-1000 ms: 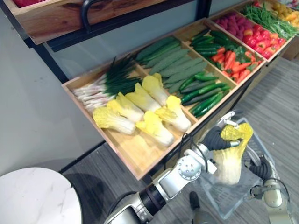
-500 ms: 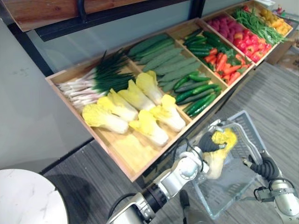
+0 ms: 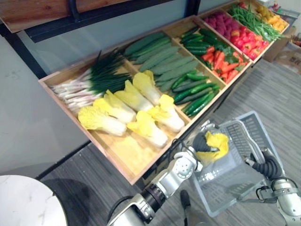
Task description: Pick vegetable in the basket
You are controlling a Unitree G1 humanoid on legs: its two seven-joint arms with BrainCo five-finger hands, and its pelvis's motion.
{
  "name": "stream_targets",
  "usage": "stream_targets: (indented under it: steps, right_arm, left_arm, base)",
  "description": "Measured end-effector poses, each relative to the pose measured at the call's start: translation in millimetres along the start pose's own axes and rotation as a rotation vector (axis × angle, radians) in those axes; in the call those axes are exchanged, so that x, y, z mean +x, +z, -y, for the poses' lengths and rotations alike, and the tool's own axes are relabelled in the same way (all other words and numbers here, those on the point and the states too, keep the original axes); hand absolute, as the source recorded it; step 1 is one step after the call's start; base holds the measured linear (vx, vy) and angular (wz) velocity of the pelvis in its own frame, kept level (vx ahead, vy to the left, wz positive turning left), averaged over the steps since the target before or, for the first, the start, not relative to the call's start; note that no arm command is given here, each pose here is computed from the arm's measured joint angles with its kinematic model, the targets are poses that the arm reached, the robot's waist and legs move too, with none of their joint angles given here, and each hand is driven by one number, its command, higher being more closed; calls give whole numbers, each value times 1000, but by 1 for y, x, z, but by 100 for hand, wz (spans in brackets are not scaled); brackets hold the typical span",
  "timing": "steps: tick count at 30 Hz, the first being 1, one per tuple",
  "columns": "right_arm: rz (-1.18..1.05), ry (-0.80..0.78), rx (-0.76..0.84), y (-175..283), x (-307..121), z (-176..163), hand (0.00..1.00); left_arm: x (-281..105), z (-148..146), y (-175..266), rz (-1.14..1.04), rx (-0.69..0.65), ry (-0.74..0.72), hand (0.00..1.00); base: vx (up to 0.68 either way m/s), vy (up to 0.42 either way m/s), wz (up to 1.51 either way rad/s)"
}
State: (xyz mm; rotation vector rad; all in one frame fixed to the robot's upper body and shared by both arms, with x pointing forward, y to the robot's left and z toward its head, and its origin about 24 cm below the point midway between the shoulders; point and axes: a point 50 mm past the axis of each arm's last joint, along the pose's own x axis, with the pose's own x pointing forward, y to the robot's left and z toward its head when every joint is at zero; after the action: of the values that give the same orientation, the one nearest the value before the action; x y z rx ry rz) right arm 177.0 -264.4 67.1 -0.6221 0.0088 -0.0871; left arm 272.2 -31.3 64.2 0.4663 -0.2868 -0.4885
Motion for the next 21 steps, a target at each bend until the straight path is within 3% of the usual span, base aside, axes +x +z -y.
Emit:
stream_targets:
  steps: [14,21]
  right_arm:
    - [-2,-8,-4,0,0,-1,100]
    - [-100,-18,-116,-22,1,1,100]
  left_arm:
    - [0,0,8,30,-23,-15,0]
    - [-9,-32,101,430,-213,69,0]
  base:
    - [1,-14,0]
    - [8,-25,13]
